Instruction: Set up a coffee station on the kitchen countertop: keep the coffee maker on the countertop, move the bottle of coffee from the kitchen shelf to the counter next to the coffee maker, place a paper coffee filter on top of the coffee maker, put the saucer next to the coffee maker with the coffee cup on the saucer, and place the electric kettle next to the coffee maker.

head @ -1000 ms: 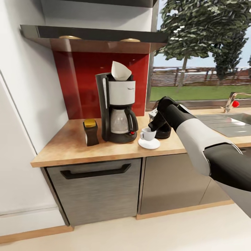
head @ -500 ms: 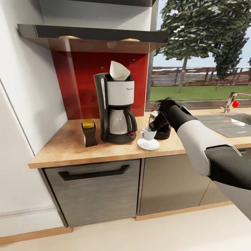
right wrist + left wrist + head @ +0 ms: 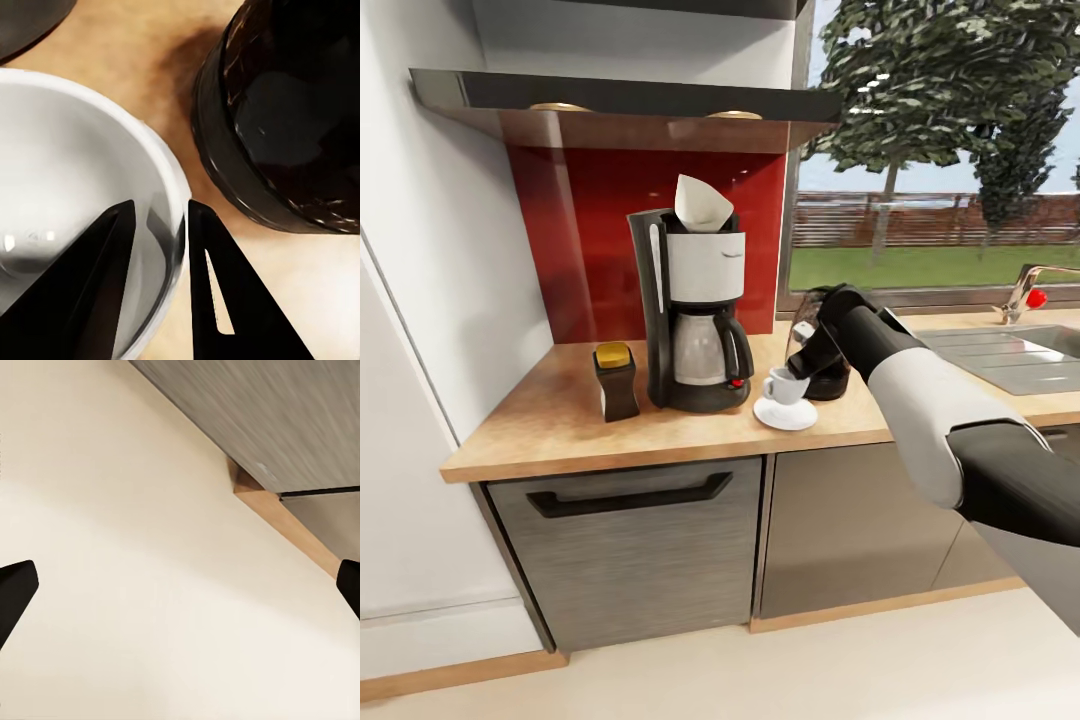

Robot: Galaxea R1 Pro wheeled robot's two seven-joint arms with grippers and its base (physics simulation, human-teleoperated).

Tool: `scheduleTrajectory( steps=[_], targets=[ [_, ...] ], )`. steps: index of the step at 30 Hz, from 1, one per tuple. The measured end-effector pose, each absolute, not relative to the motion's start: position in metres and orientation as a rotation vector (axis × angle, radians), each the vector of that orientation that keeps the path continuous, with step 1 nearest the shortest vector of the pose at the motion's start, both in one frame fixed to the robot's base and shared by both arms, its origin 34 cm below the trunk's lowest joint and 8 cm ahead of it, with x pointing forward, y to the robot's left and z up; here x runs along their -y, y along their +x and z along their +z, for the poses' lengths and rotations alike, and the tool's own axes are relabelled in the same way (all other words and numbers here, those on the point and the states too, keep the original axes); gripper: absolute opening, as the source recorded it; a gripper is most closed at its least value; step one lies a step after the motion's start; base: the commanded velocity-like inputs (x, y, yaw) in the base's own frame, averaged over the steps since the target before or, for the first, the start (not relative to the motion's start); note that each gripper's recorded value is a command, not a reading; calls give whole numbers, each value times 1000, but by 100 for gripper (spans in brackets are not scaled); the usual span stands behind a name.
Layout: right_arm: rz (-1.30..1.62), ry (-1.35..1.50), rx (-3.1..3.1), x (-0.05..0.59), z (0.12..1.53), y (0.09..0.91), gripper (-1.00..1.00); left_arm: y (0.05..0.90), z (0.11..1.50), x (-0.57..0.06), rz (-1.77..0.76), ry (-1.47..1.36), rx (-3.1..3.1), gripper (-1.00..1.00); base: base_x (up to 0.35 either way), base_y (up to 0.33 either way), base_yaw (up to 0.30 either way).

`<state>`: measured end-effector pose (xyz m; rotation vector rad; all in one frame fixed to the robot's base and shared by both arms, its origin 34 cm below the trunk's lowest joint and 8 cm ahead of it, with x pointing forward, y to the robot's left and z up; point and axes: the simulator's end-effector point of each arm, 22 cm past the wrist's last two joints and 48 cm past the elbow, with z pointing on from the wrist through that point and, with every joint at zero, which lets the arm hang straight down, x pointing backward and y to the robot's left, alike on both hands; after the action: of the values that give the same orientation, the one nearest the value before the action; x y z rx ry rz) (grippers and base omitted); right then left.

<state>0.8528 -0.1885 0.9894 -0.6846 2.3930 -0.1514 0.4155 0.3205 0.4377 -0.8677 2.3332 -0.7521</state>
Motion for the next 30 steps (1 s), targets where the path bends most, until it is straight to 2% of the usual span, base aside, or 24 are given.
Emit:
scheduleTrajectory(
  steps=[30],
  targets=[
    [-151, -685, -2395, 189, 966, 849, -100, 413, 416, -320, -752, -867, -2333, 100, 0, 0, 0]
  ],
)
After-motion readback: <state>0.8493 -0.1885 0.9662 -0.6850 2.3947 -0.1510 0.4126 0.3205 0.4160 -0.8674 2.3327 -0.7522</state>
